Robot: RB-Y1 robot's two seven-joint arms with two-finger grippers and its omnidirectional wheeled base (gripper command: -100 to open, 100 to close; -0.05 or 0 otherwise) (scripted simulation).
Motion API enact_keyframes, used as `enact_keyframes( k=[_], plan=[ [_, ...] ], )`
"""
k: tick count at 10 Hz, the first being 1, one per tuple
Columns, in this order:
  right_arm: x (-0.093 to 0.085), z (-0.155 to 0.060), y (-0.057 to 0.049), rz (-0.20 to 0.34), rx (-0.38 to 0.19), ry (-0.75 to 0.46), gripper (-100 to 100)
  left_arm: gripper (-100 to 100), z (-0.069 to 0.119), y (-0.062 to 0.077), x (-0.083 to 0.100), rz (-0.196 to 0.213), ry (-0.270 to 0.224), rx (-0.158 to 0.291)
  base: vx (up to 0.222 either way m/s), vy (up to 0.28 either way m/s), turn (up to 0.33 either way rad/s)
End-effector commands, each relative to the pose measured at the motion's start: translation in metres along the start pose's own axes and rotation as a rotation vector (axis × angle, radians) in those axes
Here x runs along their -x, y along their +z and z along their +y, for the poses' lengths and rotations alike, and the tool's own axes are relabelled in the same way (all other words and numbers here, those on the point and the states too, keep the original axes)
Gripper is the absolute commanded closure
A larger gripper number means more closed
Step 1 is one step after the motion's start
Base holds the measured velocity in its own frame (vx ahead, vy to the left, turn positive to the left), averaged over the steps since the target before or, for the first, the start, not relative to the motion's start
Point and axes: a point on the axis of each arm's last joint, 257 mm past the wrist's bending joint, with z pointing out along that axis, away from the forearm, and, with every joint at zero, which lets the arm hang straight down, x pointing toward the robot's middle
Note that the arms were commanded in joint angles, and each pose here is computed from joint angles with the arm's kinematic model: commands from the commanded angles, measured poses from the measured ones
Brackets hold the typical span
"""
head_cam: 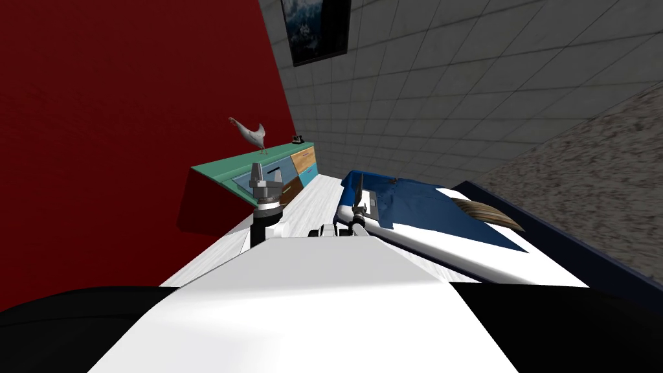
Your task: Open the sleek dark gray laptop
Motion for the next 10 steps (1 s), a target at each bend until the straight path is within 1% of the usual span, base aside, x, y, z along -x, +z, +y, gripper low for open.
enact_keyframes(
  k=[1, 3, 5, 6, 7, 8, 9, 10],
  plan=[
    [0.000, -0.010, 0.001, -0.029, -0.044, -0.077, -100, 0, 0.000, 0.000, 0.000, 0.000, 0.000, 0.000, 0.030, 0.023, 0.011],
    [0.001, -0.021, 0.001, -0.063, -0.086, -0.157, -100, 0, 0.000, 0.000, 0.000, 0.000, 0.000, 0.000, 0.033, 0.017, 0.027],
    [0.003, -0.029, 0.001, -0.092, -0.116, -0.216, -100, 0, 0.000, 0.000, 0.000, 0.000, 0.000, 0.000, 0.013, 0.018, -0.003],
    [0.004, -0.032, 0.001, -0.103, -0.127, -0.237, -100, 0, 0.000, 0.000, 0.000, 0.000, 0.000, 0.000, 0.006, 0.014, 0.001],
    [0.003, -0.030, 0.001, -0.095, -0.118, -0.223, -100, 0, 0.000, 0.000, 0.000, 0.000, 0.000, 0.000, 0.000, 0.000, 0.000],
    [0.004, -0.031, 0.001, -0.096, -0.121, -0.225, -100, 0, 0.000, 0.000, 0.000, 0.000, 0.000, 0.000, 0.000, 0.000, 0.000],
    [0.004, -0.031, 0.001, -0.096, -0.121, -0.225, 100, 0, 0.000, 0.000, 0.000, 0.000, 0.000, 0.000, 0.000, 0.000, 0.000],
    [0.003, -0.030, 0.000, -0.096, -0.121, -0.185, 100, 0, 0.000, 0.000, 0.000, 0.000, 0.000, 0.000, -0.015, -0.027, 0.041]
  ],
)
